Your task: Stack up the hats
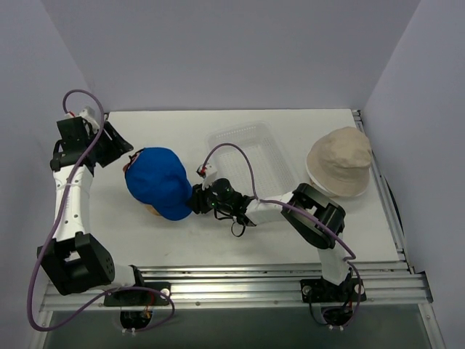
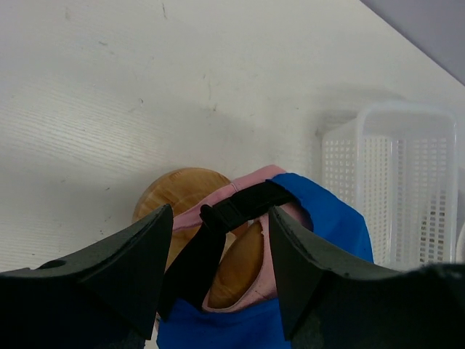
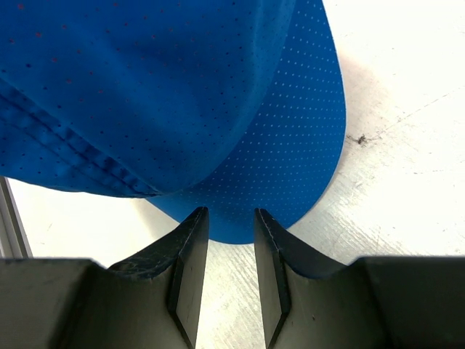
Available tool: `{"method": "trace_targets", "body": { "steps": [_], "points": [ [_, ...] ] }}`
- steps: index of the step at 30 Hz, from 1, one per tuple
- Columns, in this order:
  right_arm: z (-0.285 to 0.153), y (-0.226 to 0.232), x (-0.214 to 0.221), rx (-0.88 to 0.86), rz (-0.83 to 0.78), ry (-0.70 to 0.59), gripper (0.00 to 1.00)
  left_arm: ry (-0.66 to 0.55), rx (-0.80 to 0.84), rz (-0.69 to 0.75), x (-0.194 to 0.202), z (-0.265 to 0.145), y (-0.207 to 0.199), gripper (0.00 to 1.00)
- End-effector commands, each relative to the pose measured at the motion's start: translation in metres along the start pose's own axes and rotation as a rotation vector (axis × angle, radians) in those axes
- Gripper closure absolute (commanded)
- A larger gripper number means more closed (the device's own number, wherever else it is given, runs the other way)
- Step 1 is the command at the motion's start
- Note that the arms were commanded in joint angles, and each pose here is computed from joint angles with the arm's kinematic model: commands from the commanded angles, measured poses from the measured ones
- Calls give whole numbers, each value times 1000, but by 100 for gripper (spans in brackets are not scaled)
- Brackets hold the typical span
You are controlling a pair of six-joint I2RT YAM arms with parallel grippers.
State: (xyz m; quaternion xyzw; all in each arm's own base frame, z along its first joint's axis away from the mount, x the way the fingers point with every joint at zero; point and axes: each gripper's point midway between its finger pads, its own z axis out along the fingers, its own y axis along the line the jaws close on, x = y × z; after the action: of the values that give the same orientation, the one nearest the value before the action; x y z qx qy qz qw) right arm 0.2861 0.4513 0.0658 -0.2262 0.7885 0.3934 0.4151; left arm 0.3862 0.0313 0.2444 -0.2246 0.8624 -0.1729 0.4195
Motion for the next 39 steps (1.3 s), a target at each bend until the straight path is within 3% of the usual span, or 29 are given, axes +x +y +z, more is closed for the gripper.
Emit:
{"method": "trace_targets", "body": {
  "steps": [1, 13, 25, 39],
  "points": [
    [4, 4, -26, -10, -14, -64, 72, 14, 69, 84, 3, 1, -13, 36],
    [6, 0, -26, -10, -7, -62, 72, 106, -8, 92, 31, 25, 15, 37],
    [18, -6, -20, -15, 7, -50, 72, 143, -122, 61, 35, 54, 44, 40],
    [14, -8, -29, -4, 2, -62, 72, 69, -107, 54, 11, 38, 30, 37]
  ]
}}
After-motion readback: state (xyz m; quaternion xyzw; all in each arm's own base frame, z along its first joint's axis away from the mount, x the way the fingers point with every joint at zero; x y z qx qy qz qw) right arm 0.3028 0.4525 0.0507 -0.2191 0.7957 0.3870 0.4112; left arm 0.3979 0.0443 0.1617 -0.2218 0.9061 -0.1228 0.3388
